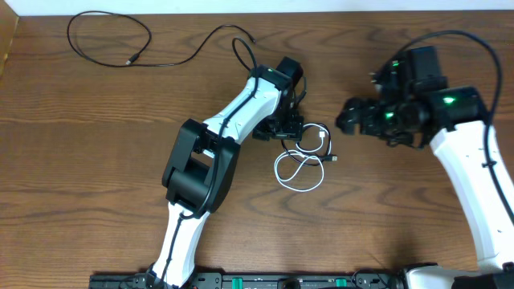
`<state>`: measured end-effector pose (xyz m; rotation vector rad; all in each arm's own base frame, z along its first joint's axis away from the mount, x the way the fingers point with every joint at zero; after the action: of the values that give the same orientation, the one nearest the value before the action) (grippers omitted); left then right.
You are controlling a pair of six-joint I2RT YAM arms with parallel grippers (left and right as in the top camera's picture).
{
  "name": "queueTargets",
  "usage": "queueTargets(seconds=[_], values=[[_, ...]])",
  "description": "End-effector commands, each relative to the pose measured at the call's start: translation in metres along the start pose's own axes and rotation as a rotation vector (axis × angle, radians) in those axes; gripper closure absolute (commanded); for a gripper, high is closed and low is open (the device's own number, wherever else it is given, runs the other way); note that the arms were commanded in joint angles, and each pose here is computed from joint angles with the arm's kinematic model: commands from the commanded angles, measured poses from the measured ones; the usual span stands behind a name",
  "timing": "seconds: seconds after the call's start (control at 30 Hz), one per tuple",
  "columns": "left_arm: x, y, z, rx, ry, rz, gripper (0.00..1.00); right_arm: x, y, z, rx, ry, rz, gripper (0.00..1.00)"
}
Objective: Untangle cables
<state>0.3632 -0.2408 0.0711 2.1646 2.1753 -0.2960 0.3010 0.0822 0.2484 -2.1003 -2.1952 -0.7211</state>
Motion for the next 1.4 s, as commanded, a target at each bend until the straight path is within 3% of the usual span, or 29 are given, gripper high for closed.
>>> queueTargets(seconds=[0.0,0.13,0.6,0.77,0.9,1.1,1.37], values=[[0.001,-0.003,0.008,0.015,0.025,-0.001,0.33,-0.020,0.000,-0.003,0.009,-0.005,0.060,0.01],[0.001,-0.003,0.008,0.012,0.024,-0.006,0.46,-0.027,-0.001,-0.005,0.017,-0.015,0.078,0.01],[0.007,0.000,0.020,-0.014,0.050,-0.004,0.55,-0.026,-0.004,-0.005,0.032,-0.015,0.078,0.01],[0.010,0.002,0.021,-0.036,0.078,-0.003,0.90,-0.027,-0.006,-0.005,0.041,-0.016,0.080,0.01],[0.008,0.000,0.013,-0.031,0.069,-0.003,0.92,-0.027,-0.006,-0.005,0.040,-0.017,0.080,0.01],[-0.015,-0.002,-0.042,-0.083,-0.060,0.021,0.92,-0.027,-0.005,-0.005,0.036,-0.016,0.079,0.01],[-0.048,-0.025,-0.173,-0.348,-0.366,0.133,0.93,-0.027,-0.006,-0.004,0.042,-0.016,0.080,0.01]])
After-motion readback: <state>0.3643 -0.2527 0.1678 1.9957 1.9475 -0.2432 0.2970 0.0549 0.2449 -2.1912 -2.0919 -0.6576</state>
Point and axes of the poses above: each gripper's point midway between its finger pads, its own z axis out along the fingers, its own x axis along the line the jaws close on, y = z × x, the point moved 6 cm from there along -z, back along the fingers, and after that the axes turned 9 degrees about -z, right-handed, at the moved point
